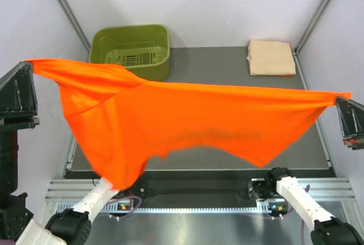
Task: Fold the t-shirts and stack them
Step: Flatten the tshirt out
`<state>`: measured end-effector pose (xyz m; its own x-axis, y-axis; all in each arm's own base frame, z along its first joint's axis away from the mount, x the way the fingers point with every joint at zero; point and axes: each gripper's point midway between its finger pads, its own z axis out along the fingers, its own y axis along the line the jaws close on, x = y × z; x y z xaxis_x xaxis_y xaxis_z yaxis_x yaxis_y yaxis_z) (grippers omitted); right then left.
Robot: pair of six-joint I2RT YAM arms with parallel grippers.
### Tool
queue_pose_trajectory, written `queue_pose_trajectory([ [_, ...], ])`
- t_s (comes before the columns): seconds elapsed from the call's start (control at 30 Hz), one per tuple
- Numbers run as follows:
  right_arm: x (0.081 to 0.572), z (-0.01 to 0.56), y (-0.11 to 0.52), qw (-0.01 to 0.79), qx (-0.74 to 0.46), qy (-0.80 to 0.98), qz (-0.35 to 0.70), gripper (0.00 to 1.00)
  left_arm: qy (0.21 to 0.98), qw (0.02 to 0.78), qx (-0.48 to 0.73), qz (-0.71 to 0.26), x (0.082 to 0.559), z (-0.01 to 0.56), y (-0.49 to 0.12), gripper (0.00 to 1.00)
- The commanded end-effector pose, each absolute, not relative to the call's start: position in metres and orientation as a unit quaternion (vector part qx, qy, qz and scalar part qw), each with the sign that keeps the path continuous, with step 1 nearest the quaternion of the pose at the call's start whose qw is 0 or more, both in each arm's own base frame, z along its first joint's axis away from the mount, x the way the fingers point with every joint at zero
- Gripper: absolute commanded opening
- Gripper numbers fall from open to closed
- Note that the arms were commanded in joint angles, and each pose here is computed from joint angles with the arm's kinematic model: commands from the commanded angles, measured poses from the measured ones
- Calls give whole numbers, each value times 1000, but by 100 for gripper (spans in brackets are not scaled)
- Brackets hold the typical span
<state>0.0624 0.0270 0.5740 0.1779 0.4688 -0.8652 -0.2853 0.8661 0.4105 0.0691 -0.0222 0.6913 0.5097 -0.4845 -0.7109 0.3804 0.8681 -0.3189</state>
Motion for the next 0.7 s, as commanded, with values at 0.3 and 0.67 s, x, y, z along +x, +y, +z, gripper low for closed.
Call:
queue_pose_trajectory([
  [0.3,189,430,39,619,115,759,163,0,641,732,-33,-228,251,536,-74,0],
  [0.67,337,273,51,556,132,815,93,0,805,568,-18,-170,402,284,-101,0],
])
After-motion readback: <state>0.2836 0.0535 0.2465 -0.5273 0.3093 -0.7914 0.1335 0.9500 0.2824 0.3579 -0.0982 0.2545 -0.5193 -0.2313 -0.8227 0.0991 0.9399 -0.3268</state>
